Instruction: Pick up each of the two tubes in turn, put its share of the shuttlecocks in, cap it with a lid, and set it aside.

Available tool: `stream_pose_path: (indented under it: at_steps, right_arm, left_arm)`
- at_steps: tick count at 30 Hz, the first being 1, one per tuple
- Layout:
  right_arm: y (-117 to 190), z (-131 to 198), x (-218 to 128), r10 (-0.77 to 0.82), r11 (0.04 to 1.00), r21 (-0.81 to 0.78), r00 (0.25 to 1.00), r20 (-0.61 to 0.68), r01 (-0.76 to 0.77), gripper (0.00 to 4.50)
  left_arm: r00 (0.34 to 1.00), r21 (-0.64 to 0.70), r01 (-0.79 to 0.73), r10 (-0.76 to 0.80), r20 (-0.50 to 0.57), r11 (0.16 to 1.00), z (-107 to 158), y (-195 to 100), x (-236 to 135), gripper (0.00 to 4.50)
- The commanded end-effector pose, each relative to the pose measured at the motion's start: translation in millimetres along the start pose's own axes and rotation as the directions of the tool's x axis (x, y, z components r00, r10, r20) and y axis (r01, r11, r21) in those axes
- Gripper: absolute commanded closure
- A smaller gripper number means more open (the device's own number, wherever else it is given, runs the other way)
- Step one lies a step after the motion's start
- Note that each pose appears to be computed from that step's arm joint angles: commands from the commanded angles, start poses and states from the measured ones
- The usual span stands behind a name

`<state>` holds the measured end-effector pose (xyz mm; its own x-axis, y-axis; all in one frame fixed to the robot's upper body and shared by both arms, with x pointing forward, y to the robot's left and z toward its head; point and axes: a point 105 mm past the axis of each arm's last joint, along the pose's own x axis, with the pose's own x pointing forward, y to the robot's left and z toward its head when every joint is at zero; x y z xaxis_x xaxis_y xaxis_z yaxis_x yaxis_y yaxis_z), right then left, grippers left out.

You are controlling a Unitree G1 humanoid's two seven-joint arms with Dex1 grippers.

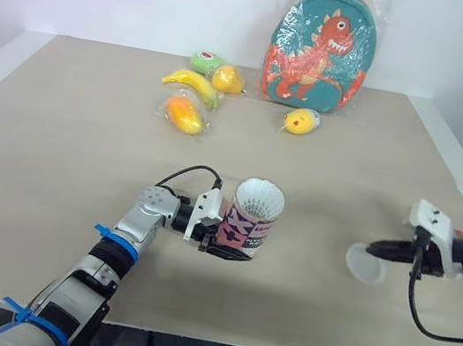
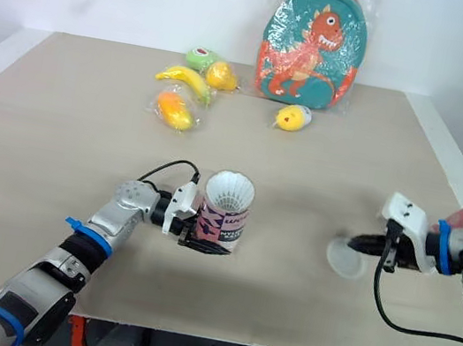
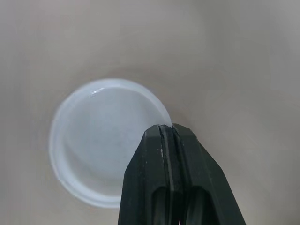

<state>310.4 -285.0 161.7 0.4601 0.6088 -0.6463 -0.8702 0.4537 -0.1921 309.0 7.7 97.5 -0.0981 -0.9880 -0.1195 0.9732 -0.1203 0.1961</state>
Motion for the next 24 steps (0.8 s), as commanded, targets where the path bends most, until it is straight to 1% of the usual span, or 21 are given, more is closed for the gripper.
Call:
stream_pose_path:
  at_steps: [1,4,6,10,13,16,21,24]
  right_arm:
    - [23.9,100.4,-9.7,0.081,0.968,-0.251,0.97,0.23,-0.021,4.4]
    - [52.9,154.2,-6.3,0.18,0.898,-0.437,0.943,0.279,-0.042,4.4]
    - [63.3,174.2,-2.6,0.217,0.862,-0.505,0.936,0.278,-0.05,4.4]
    - [73.2,205.0,12.8,0.267,0.79,-0.61,0.931,0.249,-0.063,4.4]
    - [79.2,221.4,21.7,0.31,0.741,-0.666,0.923,0.227,-0.085,4.4]
    - [82.3,230.5,28.2,0.341,0.705,-0.701,0.918,0.2,-0.109,4.4]
    - [80.1,232.0,35.3,0.353,0.681,-0.721,0.921,0.165,-0.131,4.4]
    - [81.6,226.6,36.9,0.362,0.664,-0.73,0.924,0.127,-0.16,4.4]
  left_arm:
    - [1.0,-0.02,-0.008,0.008,-0.03,1.0,-4.7,2.1,-6.1,1.67]
    - [0.999,-0.022,-0.003,0.002,-0.04,1.0,-4.9,3.5,-7.8,1.67]
    - [0.999,-0.024,0.0,-0.001,-0.043,1.0,-4.7,4.6,-8.1,1.67]
    - [0.999,-0.02,0.015,-0.016,-0.05,1.0,-4.5,5.0,-7.1,1.67]
    - [0.998,-0.019,0.02,-0.021,-0.052,1.0,-4.1,5.4,-6.7,1.67]
    - [0.998,-0.018,0.019,-0.02,-0.054,1.0,-4.1,5.6,-7.8,1.67]
    - [0.998,-0.018,0.017,-0.018,-0.057,1.0,-5.4,4.6,-9.1,1.67]
    - [0.998,-0.018,0.011,-0.012,-0.059,1.0,-6.5,4.3,-9.3,1.67]
